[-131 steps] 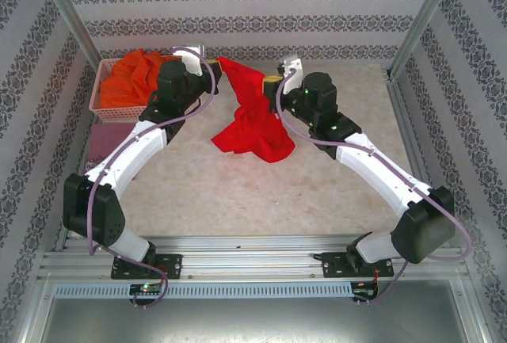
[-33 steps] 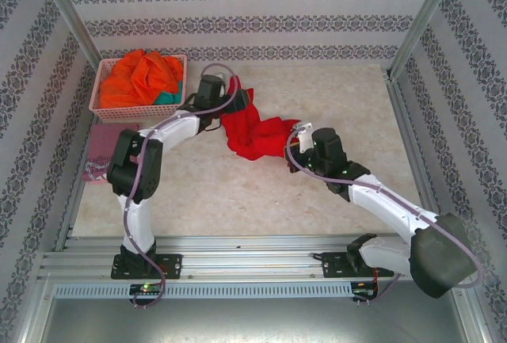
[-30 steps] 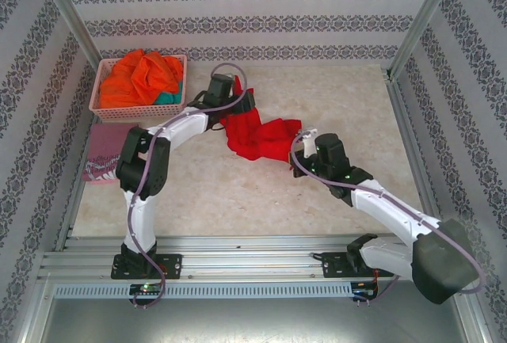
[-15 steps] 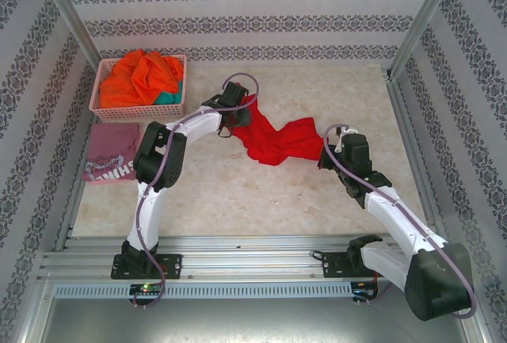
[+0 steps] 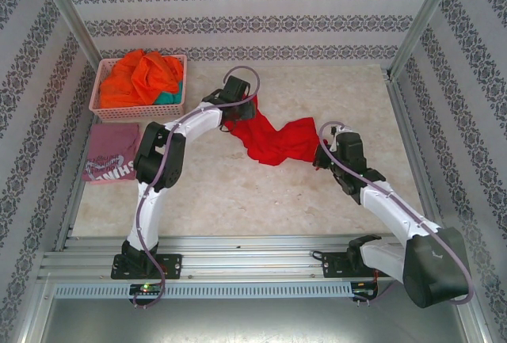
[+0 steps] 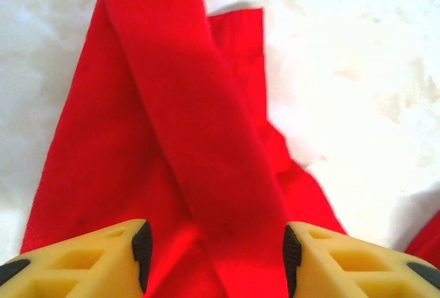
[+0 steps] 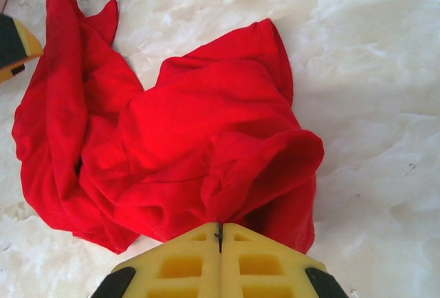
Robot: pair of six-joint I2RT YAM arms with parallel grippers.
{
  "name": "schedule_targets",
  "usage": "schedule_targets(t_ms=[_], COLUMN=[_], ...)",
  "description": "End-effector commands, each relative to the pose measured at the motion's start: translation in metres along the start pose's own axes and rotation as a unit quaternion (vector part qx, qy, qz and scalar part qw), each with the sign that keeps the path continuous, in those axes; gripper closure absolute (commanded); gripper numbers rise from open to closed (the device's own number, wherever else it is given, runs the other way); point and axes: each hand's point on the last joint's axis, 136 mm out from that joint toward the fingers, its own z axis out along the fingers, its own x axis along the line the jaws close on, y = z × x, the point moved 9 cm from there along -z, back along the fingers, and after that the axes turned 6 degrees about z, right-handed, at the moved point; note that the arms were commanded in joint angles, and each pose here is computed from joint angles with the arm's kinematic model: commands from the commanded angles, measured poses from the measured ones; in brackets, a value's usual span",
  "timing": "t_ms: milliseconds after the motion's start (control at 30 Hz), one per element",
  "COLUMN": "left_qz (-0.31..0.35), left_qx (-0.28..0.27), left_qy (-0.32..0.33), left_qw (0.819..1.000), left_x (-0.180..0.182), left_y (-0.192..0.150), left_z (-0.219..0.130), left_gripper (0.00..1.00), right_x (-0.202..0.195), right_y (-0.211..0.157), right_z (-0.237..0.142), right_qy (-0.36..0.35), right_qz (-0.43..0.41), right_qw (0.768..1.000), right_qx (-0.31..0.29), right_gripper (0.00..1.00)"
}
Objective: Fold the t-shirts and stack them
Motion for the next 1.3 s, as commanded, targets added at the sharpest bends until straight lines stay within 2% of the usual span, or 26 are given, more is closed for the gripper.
schedule_targets(t_ms=[0, 133, 367, 433, 533, 633, 800, 1000, 1133, 1267], left_qz=[0.003, 0.0, 0.001, 0.002, 0.003, 0.002, 0.011, 0.004, -0.006, -0.016], left_qx=[0.015, 0.036, 0.051, 0.053, 0.049, 0.028, -0.041, -0.131, -0.206, -0.28], left_qy=[-0.008, -0.014, -0.012, -0.01, -0.011, -0.015, -0.03, -0.068, -0.077, -0.09], left_qw=[1.0, 0.999, 0.999, 0.999, 0.999, 1.0, 0.999, 0.989, 0.975, 0.956], left_x=[-0.016, -0.022, -0.024, -0.023, -0.024, -0.027, -0.037, -0.043, -0.033, -0.021], left_y=[-0.006, -0.011, -0.015, -0.016, -0.014, -0.003, 0.034, 0.11, 0.158, 0.188], left_z=[0.009, 0.023, 0.037, 0.039, 0.035, 0.023, -0.017, -0.085, -0.145, -0.208], left_gripper=[0.46, 0.56, 0.59, 0.7, 0.98, 1.0, 1.0, 1.0, 1.0, 1.0], right_x=[0.007, 0.009, 0.014, 0.015, 0.017, 0.018, 0.024, 0.049, 0.065, 0.081], right_y=[0.001, 0.0, 0.002, 0.004, 0.006, 0.008, 0.022, 0.087, 0.133, 0.168], right_z=[0.004, 0.007, 0.008, 0.008, 0.007, 0.007, 0.003, -0.019, -0.046, -0.081], right_qy=[0.019, 0.022, 0.028, 0.028, 0.029, 0.031, 0.026, 0.034, 0.042, 0.062], right_qz=[0.005, 0.002, -0.002, -0.002, -0.005, -0.008, -0.021, -0.054, -0.07, -0.081], right_qw=[1.0, 1.0, 1.0, 1.0, 1.0, 0.999, 0.999, 0.99, 0.978, 0.964], right_qx=[-0.003, 0.002, -0.001, -0.003, -0.006, -0.009, -0.034, -0.126, -0.19, -0.247], right_gripper=[1.0, 1.0, 1.0, 1.0, 1.0, 1.0, 1.0, 1.0, 1.0, 1.0])
